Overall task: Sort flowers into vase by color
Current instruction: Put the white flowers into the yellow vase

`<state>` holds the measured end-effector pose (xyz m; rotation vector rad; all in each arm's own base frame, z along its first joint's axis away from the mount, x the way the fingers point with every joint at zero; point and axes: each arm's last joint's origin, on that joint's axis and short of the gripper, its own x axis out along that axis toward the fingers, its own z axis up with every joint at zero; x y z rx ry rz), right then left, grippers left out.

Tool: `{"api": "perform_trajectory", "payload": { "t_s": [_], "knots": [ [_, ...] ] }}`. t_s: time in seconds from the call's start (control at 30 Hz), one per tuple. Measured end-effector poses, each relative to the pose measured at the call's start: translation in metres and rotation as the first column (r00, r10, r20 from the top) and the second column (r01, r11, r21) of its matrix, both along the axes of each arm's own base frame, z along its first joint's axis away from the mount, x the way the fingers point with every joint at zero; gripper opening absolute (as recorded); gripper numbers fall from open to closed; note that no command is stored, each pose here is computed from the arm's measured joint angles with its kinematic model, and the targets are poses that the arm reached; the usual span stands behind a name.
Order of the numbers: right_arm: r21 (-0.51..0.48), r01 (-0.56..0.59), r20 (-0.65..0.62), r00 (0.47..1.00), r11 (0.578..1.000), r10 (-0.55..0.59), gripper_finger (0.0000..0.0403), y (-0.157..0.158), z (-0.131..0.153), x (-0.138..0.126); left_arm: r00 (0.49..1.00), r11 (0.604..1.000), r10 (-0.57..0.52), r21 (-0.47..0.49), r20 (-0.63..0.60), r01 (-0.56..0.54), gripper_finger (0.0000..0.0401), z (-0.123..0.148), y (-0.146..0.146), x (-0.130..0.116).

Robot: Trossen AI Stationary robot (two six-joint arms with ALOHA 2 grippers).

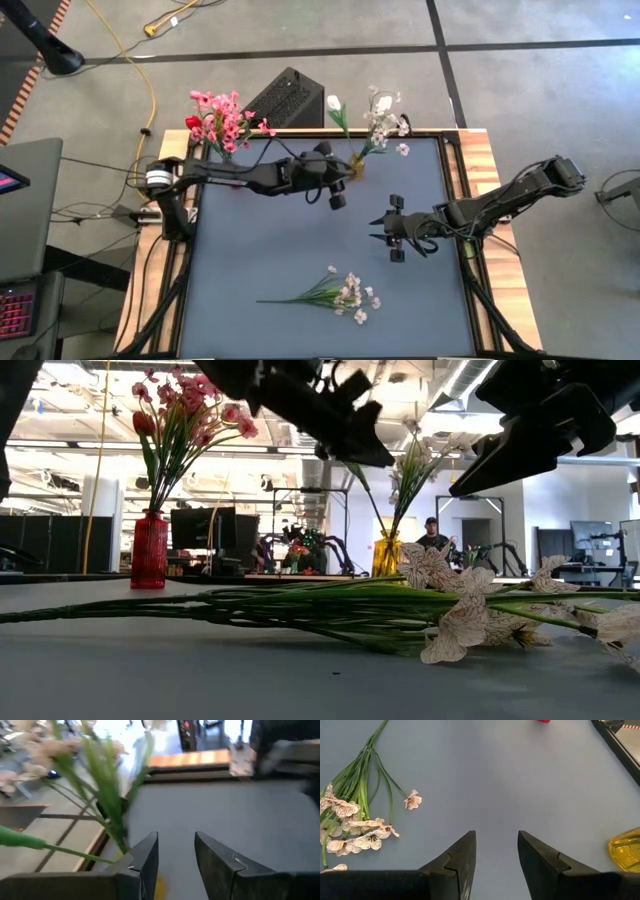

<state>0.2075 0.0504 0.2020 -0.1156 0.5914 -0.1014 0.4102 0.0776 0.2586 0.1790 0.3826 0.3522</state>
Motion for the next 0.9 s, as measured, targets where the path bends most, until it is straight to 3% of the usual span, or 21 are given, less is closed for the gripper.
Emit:
{"api": "perform_trajectory", "payload": {
  "t_s": [0.27, 0.47, 0.67, 0.8, 0.9],
  "knots": [
    [0.000, -0.001, 0.002, 1.000, 1.000, 0.001, 0.0170, 0.000, 0.000, 0.000, 0.980, 0.993, -0.119, -0.030, -0.163, 0.115, 0.0117, 0.015, -0.051, -0.020],
    [0.012, 0.001, 0.041, 0.999, 1.000, -0.002, 0.0170, 0.000, 0.003, 0.002, 0.912, 0.965, -0.262, -0.084, -0.316, 0.248, 0.0117, 0.019, -0.093, -0.042],
    [0.036, -0.005, 0.144, 0.990, 0.999, -0.001, 0.0170, 0.002, 0.012, 0.007, 0.809, 0.903, -0.426, -0.252, -0.406, 0.349, 0.0117, 0.012, -0.125, -0.059],
    [0.056, -0.055, 0.151, 0.987, 0.997, 0.046, 0.0170, 0.007, 0.013, 0.007, 0.762, 0.850, -0.497, -0.409, -0.415, 0.332, 0.0117, 0.008, -0.146, -0.067],
    [0.096, -0.095, 0.150, 0.985, 0.991, 0.080, 0.0170, 0.012, 0.013, 0.006, 0.755, 0.818, -0.515, -0.497, -0.405, 0.292, 0.0117, 0.004, -0.167, -0.071]
  ]
}}
